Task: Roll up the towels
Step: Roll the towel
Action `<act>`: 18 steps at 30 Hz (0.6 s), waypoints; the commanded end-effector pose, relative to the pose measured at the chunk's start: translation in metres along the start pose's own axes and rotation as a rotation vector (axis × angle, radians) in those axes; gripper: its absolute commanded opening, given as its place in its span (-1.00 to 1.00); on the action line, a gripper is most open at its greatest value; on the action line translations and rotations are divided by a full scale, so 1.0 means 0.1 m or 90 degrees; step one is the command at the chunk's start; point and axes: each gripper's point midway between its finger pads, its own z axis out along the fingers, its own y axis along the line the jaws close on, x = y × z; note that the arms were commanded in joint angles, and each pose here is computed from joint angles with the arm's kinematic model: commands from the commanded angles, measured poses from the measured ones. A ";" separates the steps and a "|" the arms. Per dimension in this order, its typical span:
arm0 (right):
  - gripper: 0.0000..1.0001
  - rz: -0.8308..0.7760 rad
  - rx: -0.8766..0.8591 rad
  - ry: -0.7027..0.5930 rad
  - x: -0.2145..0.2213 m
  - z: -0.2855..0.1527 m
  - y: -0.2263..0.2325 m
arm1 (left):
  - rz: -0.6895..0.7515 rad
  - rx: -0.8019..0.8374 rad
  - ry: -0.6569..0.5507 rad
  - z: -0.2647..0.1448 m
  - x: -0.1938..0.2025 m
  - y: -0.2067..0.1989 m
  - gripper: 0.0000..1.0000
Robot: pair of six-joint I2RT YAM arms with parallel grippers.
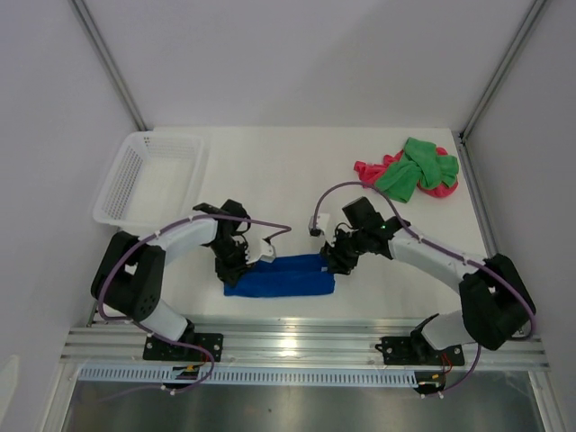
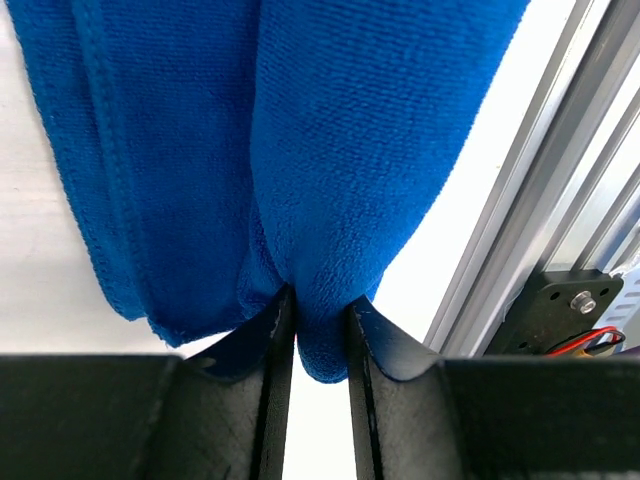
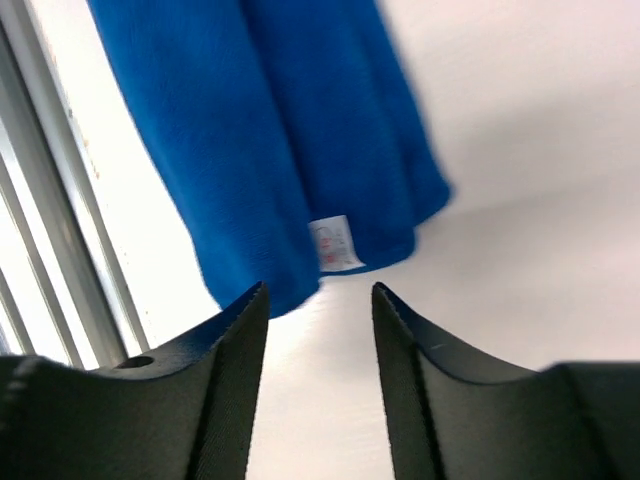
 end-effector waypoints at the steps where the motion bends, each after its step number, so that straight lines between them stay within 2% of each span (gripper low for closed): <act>1: 0.01 -0.010 0.086 -0.090 -0.37 -0.30 -0.12 | 0.006 -0.012 -0.027 -0.06 -0.14 0.11 -0.43; 2: 0.21 0.007 0.087 -0.101 -0.37 -0.32 -0.08 | 0.005 -0.010 -0.028 -0.06 -0.14 0.11 -0.42; 6: 0.23 0.019 0.110 -0.155 -0.44 -0.41 0.01 | 0.003 -0.014 -0.026 -0.07 -0.15 0.13 -0.34; 7: 0.22 0.008 0.124 -0.194 -0.57 -0.44 0.00 | 0.002 -0.015 -0.025 -0.07 -0.15 0.14 -0.33; 9: 0.09 0.020 0.102 -0.202 -0.54 -0.32 0.18 | -0.004 -0.018 -0.023 -0.07 -0.15 0.16 -0.31; 11: -0.18 0.008 0.085 -0.235 -0.66 -0.22 0.30 | -0.007 -0.021 -0.020 -0.07 -0.15 0.17 -0.29; 13: -0.31 -0.010 0.015 -0.243 -0.67 -0.02 0.60 | -0.010 -0.021 -0.020 -0.07 -0.16 0.18 -0.28; 18: -0.48 -0.009 -0.022 -0.246 -0.69 0.24 0.69 | -0.018 -0.025 -0.016 -0.07 -0.14 0.19 -0.27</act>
